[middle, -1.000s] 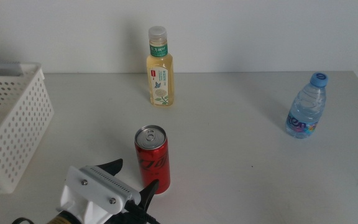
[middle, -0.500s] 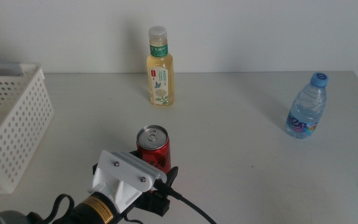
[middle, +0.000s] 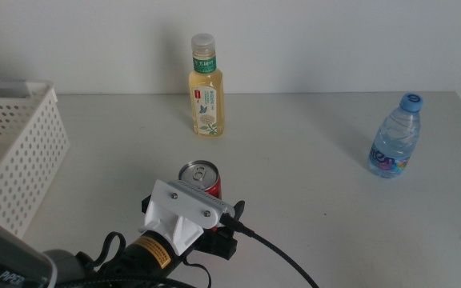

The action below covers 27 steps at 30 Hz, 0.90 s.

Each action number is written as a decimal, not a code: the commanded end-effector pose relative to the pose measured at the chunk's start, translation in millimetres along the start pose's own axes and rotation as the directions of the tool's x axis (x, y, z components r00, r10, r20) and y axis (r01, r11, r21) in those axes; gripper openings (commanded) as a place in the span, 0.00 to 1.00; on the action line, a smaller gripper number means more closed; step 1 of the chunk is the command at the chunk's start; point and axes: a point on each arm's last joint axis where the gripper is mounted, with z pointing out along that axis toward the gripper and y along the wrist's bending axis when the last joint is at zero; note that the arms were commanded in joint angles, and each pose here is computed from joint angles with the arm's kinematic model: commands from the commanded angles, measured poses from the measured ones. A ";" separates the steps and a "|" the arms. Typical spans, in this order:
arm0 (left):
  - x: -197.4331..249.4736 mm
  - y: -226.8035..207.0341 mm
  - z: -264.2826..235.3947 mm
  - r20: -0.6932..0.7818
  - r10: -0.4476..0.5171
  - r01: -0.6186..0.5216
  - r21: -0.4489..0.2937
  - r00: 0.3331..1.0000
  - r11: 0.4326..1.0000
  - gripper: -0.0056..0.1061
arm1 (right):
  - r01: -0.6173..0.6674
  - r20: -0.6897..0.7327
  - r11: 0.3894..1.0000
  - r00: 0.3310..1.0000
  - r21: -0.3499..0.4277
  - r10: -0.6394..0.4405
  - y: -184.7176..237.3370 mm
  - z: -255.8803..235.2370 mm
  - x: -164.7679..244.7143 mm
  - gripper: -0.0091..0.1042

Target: Use arms to grab the bottles and put them into the dustbin to the left of the table.

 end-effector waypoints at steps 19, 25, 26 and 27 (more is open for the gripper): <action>-24.7 0.1 5.0 0.189 -0.059 0.064 -0.020 0.980 0.998 0.04 | 0.016 0.096 1.000 0.995 0.020 -0.018 -1.5 -2.9 -9.9 0.74; -46.9 0.9 -7.0 0.104 -0.100 0.103 -0.023 0.990 0.994 0.04 | 0.016 0.096 1.000 0.995 0.020 -0.018 -1.5 -2.9 -9.9 0.74; -52.4 2.4 -9.8 0.087 -0.107 0.109 -0.024 0.990 0.994 0.04 | 0.016 0.096 1.000 0.995 0.020 -0.018 -1.5 -2.9 -9.9 0.74; -57.7 2.0 -12.8 0.069 -0.111 0.112 -0.017 0.991 0.994 0.04 | 0.016 0.096 1.000 0.995 0.020 -0.018 -1.5 -2.9 -9.9 0.74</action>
